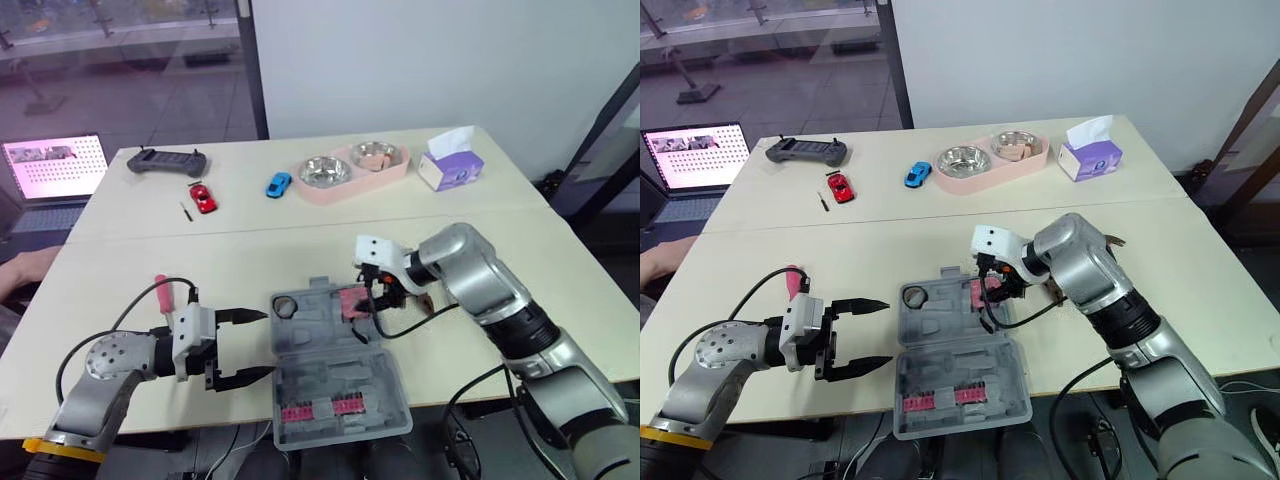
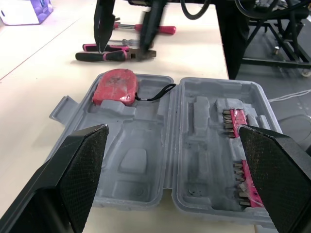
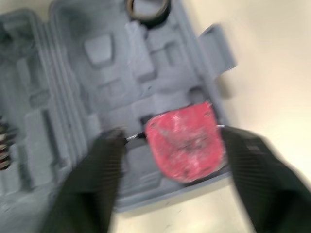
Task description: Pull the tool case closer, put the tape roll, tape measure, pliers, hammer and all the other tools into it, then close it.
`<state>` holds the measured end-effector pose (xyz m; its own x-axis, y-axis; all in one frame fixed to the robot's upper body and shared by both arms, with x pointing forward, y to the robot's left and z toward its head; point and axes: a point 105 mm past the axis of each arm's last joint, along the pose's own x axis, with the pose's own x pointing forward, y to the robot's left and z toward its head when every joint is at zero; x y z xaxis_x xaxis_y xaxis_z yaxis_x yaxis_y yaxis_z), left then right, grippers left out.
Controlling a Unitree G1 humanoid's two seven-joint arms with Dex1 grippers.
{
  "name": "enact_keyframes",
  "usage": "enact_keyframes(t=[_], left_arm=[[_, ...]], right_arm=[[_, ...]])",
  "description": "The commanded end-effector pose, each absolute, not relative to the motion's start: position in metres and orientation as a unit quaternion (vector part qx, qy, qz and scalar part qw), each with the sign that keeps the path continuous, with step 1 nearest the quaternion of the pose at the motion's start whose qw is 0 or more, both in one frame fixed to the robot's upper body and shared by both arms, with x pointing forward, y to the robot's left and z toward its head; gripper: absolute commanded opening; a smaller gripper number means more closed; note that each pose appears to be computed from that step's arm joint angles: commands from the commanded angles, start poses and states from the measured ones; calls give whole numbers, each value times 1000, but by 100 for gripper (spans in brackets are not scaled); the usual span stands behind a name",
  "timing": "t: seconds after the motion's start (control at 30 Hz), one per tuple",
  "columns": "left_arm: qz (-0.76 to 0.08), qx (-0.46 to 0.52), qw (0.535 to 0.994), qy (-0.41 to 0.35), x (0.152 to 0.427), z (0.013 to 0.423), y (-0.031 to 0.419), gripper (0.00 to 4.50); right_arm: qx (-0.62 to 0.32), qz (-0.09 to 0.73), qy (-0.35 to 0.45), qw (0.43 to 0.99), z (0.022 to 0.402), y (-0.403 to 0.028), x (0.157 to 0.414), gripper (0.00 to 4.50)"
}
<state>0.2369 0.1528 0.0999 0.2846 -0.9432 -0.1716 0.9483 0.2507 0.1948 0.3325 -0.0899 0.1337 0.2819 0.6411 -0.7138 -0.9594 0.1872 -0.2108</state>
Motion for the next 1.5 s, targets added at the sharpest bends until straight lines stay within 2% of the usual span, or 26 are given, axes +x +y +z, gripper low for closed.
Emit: enact_keyframes(t=[0.03,0.3,0.4,0.73,0.93,1.07,1.37,1.5], left_arm=[[-593,138,793,-5,238,108,157,450],[-591,139,795,-5,238,108,158,450],[-590,140,795,-6,238,108,158,450],[-582,139,801,-10,237,108,156,450],[-577,137,805,-11,236,109,157,450],[-576,138,806,-11,236,110,157,450],[-575,141,806,-10,236,111,159,450],[-574,143,806,-10,236,111,160,450]], right_arm=[[-315,555,198,744,147,-86,335,108],[-312,554,174,752,127,-95,337,108],[-316,548,141,761,121,-95,338,108],[-246,502,45,828,127,-89,330,108],[-212,497,58,840,116,-99,329,108],[-209,460,84,859,103,-110,341,108],[-213,462,140,850,77,-114,337,108],[-211,451,197,845,56,-120,336,108]])
